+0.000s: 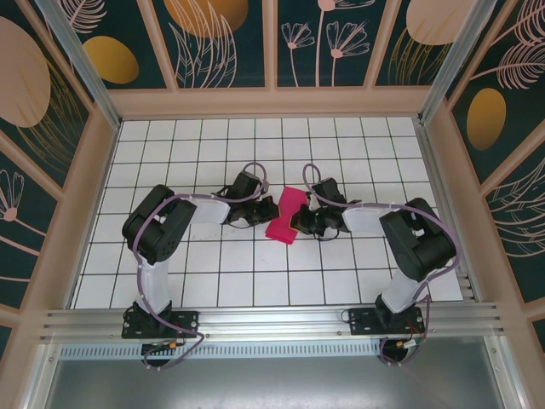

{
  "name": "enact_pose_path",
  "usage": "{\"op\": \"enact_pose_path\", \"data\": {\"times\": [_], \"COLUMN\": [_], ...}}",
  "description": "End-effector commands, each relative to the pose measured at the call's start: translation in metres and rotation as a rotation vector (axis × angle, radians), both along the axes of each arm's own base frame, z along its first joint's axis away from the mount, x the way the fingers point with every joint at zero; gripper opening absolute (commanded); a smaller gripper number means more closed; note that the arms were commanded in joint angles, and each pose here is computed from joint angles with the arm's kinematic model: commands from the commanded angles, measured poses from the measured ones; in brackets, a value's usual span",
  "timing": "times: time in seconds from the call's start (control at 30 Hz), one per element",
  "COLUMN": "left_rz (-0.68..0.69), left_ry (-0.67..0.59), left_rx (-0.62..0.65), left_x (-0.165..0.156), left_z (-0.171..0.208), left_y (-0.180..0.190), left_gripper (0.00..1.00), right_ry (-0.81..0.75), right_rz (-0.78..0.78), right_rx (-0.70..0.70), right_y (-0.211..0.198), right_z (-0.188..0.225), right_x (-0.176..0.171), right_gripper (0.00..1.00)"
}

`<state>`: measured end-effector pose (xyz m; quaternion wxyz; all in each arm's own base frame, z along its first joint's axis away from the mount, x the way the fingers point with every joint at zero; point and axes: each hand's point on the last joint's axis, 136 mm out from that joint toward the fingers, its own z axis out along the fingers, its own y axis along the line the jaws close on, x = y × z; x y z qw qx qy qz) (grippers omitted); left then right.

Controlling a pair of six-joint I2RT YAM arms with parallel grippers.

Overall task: Fold a paper plane with a square sheet of paper (pick it up from the middle)
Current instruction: Fold the square sheet of paper in half at the center of the table.

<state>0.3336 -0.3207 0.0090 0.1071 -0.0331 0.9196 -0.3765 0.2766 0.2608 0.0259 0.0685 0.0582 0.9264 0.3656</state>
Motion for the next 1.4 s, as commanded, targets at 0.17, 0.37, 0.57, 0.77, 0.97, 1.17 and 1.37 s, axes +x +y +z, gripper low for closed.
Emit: {"op": "enact_pose_path", "data": {"times": [0.17,0.37,0.57,0.77,0.97,1.17,1.37], "left_rz": [0.118,0.122,0.121,0.121,0.118,0.113,0.129], "left_ry": [0.212,0.213,0.210,0.210,0.206,0.196,0.151], "left_rx": [0.376,0.375,0.371,0.373,0.374,0.368,0.274], "left_x": [-0.046,-0.046,-0.046,-0.046,-0.045,-0.043,-0.024], "left_z": [-0.099,-0.100,-0.099,-0.100,-0.099,-0.096,-0.065], "left_y": [0.085,0.086,0.085,0.085,0.085,0.083,0.063], "left_gripper": [0.00,0.00,0.00,0.00,0.00,0.00,0.00], "right_ry": [0.102,-0.024,0.015,0.065,0.092,-0.043,-0.174], "right_rz": [0.071,0.117,0.170,0.148,0.152,0.126,-0.015], "right_rx": [-0.086,0.032,0.003,-0.067,-0.084,-0.023,-0.013], "right_y": [-0.017,0.006,0.017,-0.002,-0.017,-0.017,-0.009], "right_z": [-0.032,0.011,-0.005,-0.028,-0.035,0.006,0.036], "right_x": [-0.038,-0.029,-0.039,-0.057,-0.078,-0.054,0.000], "right_gripper": [0.00,0.00,0.00,0.00,0.00,0.00,0.00]}}
